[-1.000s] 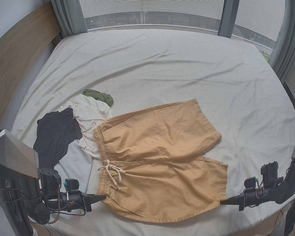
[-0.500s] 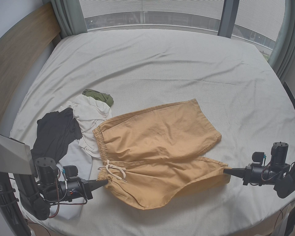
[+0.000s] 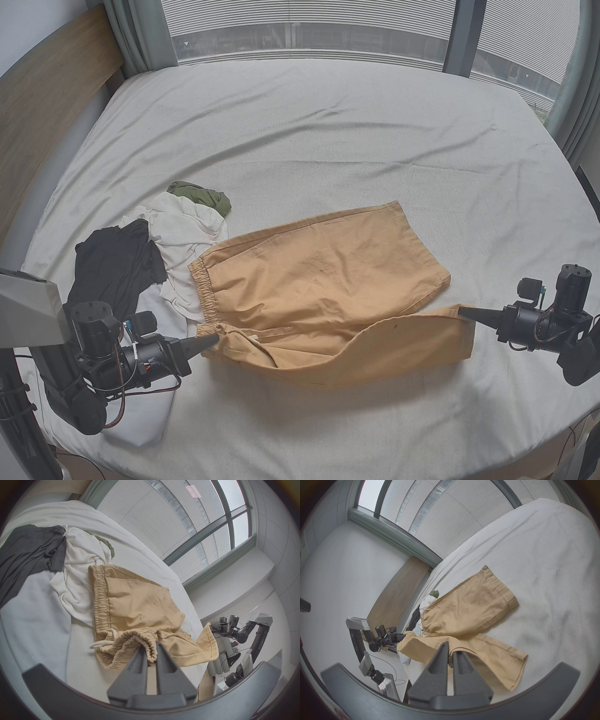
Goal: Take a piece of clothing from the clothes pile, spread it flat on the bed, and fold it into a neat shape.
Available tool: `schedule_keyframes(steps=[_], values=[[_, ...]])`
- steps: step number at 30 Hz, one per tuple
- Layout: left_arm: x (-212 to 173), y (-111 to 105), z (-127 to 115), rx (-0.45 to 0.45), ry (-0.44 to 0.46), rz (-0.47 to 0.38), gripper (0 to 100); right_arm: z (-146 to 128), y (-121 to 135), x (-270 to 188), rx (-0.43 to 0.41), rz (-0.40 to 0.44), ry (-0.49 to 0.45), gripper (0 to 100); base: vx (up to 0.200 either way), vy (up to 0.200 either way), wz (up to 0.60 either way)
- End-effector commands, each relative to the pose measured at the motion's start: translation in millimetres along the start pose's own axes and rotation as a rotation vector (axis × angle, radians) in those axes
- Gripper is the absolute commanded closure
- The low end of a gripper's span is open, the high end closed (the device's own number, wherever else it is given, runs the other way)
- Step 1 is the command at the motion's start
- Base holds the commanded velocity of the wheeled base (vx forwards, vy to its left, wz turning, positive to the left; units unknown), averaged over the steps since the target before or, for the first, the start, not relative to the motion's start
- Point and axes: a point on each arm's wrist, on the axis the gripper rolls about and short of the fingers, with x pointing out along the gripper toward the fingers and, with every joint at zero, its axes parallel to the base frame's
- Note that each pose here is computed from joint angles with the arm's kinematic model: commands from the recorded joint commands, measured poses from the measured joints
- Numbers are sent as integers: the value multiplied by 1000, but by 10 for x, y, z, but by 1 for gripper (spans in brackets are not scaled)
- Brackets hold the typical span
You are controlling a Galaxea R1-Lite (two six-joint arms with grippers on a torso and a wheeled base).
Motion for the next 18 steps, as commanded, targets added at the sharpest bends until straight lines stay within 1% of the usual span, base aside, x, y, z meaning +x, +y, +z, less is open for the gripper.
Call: schedule_keyframes(steps=[1, 3, 6, 8, 10, 13, 15, 18], values=[[13, -22, 65, 1, -28, -10, 100, 104, -6, 21, -21, 8, -34, 100, 0, 0, 0], [28, -23, 94, 4, -42, -10, 100, 140, -6, 23, -27, 12, -52, 100, 0, 0, 0], [47, -17, 126, 9, -68, 16, 100, 202, 0, 27, -33, 24, -89, 100, 0, 0, 0], [62, -18, 145, 13, -79, 21, 100, 231, 18, 32, -26, 38, -109, 100, 0, 0, 0], [66, -17, 152, 15, -84, 24, 100, 258, 19, 34, 18, 46, -131, 100, 0, 0, 0], [66, -17, 152, 13, -84, 24, 100, 291, -1, 58, 42, 42, -161, 100, 0, 0, 0], [72, -20, 167, 5, -90, 20, 100, 320, -30, 87, 28, 32, -190, 100, 0, 0, 0], [52, -66, 246, -5, -122, 7, 100, 334, -73, 135, 10, 23, -219, 100, 0, 0, 0]])
